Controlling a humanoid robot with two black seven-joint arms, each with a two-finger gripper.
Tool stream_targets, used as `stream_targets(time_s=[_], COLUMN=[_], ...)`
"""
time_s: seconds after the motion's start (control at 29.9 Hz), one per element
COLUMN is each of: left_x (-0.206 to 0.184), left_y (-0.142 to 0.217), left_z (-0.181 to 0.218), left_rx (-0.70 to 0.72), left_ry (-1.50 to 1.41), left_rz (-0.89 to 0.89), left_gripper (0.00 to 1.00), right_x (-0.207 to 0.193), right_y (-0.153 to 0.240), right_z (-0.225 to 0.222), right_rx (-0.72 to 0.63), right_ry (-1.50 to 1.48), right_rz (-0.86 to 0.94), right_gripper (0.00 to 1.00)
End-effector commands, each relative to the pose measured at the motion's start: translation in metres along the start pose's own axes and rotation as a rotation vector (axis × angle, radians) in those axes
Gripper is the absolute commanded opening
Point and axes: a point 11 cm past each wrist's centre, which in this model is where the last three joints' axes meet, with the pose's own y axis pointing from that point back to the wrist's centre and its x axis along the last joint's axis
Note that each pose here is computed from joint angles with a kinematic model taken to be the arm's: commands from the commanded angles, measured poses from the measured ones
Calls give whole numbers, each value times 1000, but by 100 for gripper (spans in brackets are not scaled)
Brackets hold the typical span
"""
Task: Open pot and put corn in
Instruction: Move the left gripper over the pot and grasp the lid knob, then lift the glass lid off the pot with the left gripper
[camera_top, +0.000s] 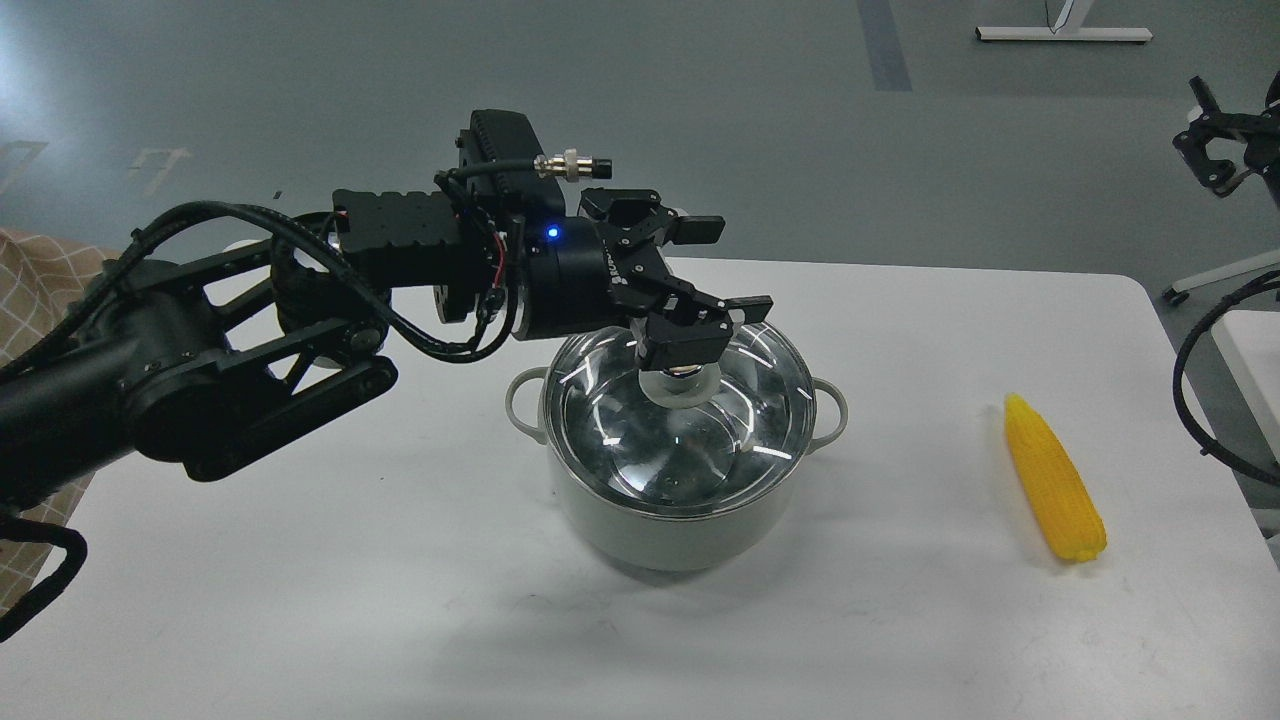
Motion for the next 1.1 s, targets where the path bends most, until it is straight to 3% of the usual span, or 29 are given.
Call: stream_targets(time_s=[0.0,0.23,0.67,1.07], left_x=[-23,-46,-37,-68], left_y=[-5,-17,-4,11], left_z=[3,21,1,-3], left_rx=[-12,-51,17,50], left_ry=[-21,38,50,118], left_rz=[-53,-68,-19,-48], left_gripper=[78,78,78,78], right_x=[0,2,6,2], right_y=[0,1,5,4], right_z=[1,2,-6,-4], right_rx=[-1,-4,3,1], right_ry=[-1,-1,14,13], right_rz=[1,4,11,-2], right_gripper=[100,100,100,100])
